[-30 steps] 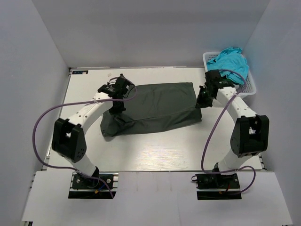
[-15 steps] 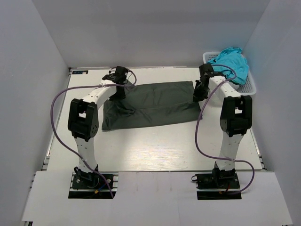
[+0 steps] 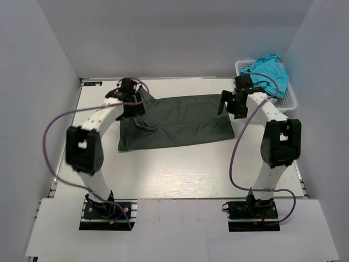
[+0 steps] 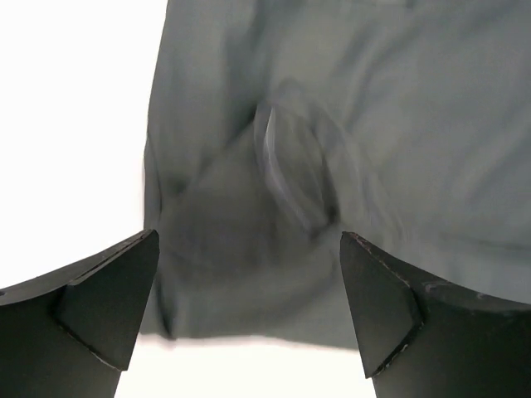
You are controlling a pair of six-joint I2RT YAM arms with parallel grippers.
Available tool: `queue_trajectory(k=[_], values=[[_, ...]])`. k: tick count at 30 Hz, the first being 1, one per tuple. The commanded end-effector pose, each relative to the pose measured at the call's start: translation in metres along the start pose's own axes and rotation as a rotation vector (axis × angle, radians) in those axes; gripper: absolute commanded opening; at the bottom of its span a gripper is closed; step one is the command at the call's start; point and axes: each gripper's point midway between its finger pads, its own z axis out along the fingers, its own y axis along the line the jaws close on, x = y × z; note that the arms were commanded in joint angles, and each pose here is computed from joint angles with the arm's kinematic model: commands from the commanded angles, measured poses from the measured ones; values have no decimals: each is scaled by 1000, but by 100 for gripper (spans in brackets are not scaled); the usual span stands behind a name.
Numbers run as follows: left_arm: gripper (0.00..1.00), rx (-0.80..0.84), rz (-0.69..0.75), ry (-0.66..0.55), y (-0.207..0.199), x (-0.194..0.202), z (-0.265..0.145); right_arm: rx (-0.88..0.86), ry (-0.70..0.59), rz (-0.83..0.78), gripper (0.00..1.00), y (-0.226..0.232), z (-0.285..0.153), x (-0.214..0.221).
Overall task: Fold and stack the t-shirts
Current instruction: Fold the flattened tshirt in 1/3 of the way
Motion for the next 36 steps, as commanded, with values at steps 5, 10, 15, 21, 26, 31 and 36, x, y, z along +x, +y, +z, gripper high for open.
queue_trajectory(k=[5,10,15,21,26,31,36], values=[[100,123,-202,-44,42,83,-88,-78,-11,-1,90,-3,-26,53],[100,78,-285,65,62,151,-77,62,32,80,90,-39,-14,86],[100,69,-321,46,69,176,-54,57,12,147,90,-48,-2,85],[96,23,-365,-95,78,151,-34,15,39,176,81,-46,12,85],[86,-39,-350,-158,92,137,-26,4,53,167,79,-46,20,85],[72,-33,-314,-132,101,161,-10,0,58,159,78,-47,21,83],[54,48,-279,-138,91,164,-5,-16,83,168,70,-44,30,87]])
